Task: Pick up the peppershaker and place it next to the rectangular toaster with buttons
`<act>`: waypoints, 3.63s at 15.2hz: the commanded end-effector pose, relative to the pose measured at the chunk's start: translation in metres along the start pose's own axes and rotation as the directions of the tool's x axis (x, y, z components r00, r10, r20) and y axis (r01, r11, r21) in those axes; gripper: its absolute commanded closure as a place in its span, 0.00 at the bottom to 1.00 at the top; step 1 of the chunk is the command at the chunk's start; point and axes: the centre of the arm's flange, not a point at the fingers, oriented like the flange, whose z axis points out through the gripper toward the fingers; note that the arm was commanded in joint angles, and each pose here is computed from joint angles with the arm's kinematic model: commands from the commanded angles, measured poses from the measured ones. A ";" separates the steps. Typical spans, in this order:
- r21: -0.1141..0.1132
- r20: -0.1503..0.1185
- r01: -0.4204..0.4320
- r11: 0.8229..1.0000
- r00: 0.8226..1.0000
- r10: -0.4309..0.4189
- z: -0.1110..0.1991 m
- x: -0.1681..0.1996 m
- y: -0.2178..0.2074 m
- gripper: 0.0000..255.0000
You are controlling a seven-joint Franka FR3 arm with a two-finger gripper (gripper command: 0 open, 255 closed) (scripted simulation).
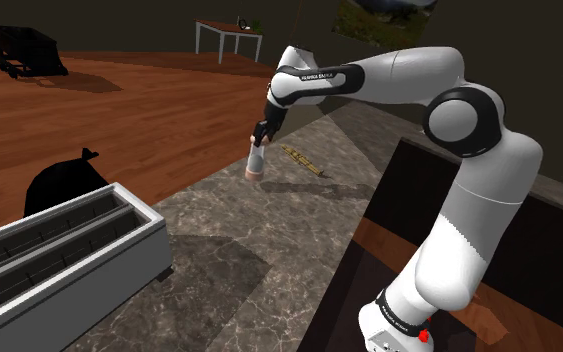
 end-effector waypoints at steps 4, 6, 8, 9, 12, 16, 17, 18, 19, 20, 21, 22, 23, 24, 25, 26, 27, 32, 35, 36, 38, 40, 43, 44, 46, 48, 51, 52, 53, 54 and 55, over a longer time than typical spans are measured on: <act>0.000 0.000 0.000 1.000 1.000 0.000 -0.027 0.004 0.000 1.00; 0.000 0.000 0.000 1.000 1.000 0.000 -0.037 0.005 0.000 1.00; 0.000 0.000 0.000 1.000 1.000 0.000 -0.047 0.007 0.000 1.00; 0.000 0.000 0.000 1.000 1.000 0.000 -0.053 0.008 0.000 1.00; 0.000 0.000 0.000 1.000 1.000 0.000 -0.068 0.010 0.000 1.00; 0.000 0.000 0.000 1.000 1.000 0.000 -0.089 0.014 0.000 1.00; 0.000 0.000 0.000 1.000 1.000 0.000 -0.094 0.015 0.000 1.00; 0.000 0.000 0.000 1.000 1.000 0.000 -0.100 0.015 0.000 1.00; 0.000 0.000 0.000 1.000 1.000 0.000 -0.105 0.016 0.000 1.00; 0.000 0.000 0.000 1.000 1.000 0.000 -0.110 0.017 0.000 1.00; 0.000 0.000 0.000 1.000 1.000 0.000 -0.115 0.018 0.000 1.00; 0.000 0.000 0.000 1.000 1.000 0.000 -0.120 0.019 0.000 1.00; 0.000 0.000 0.000 1.000 1.000 0.000 -0.126 0.020 0.000 1.00; 0.000 0.000 0.000 1.000 1.000 0.000 -0.131 0.020 0.000 1.00; 0.000 0.000 0.000 1.000 1.000 0.000 -0.136 0.021 0.000 1.00; 0.000 0.000 0.000 1.000 1.000 0.000 -0.141 0.022 0.000 1.00; 0.000 0.000 0.000 1.000 1.000 0.000 -0.147 0.023 0.000 1.00; 0.000 0.000 0.000 1.000 1.000 0.000 -0.173 0.027 0.000 1.00; 0.000 0.000 0.000 1.000 1.000 0.000 -0.188 0.030 0.000 1.00; 0.000 0.000 0.000 1.000 1.000 0.000 -0.193 0.030 0.000 1.00; 0.000 0.000 0.000 1.000 1.000 0.000 -0.204 0.032 0.000 1.00; 0.000 0.000 0.000 1.000 1.000 0.000 -0.214 0.034 0.000 1.00; 0.000 0.000 0.000 1.000 1.000 0.000 -0.222 0.031 -0.012 1.00; 0.000 0.000 0.000 1.000 1.000 0.000 -0.223 0.026 -0.024 1.00; 0.000 0.000 0.000 1.000 1.000 0.000 -0.224 0.017 -0.049 1.00; 0.000 0.000 0.000 1.000 1.000 0.000 -0.226 0.008 -0.074 1.00; 0.000 0.000 0.000 1.000 1.000 0.000 -0.228 -0.005 -0.111 1.00; 0.000 0.000 0.000 1.000 1.000 0.000 -0.229 -0.009 -0.124 1.00; 0.000 0.000 0.000 1.000 1.000 0.000 -0.230 -0.014 -0.136 1.00; 0.000 0.000 0.000 1.000 1.000 0.000 -0.230 -0.018 -0.148 1.00; 0.000 0.000 0.000 1.000 1.000 0.000 -0.231 -0.023 -0.161 1.00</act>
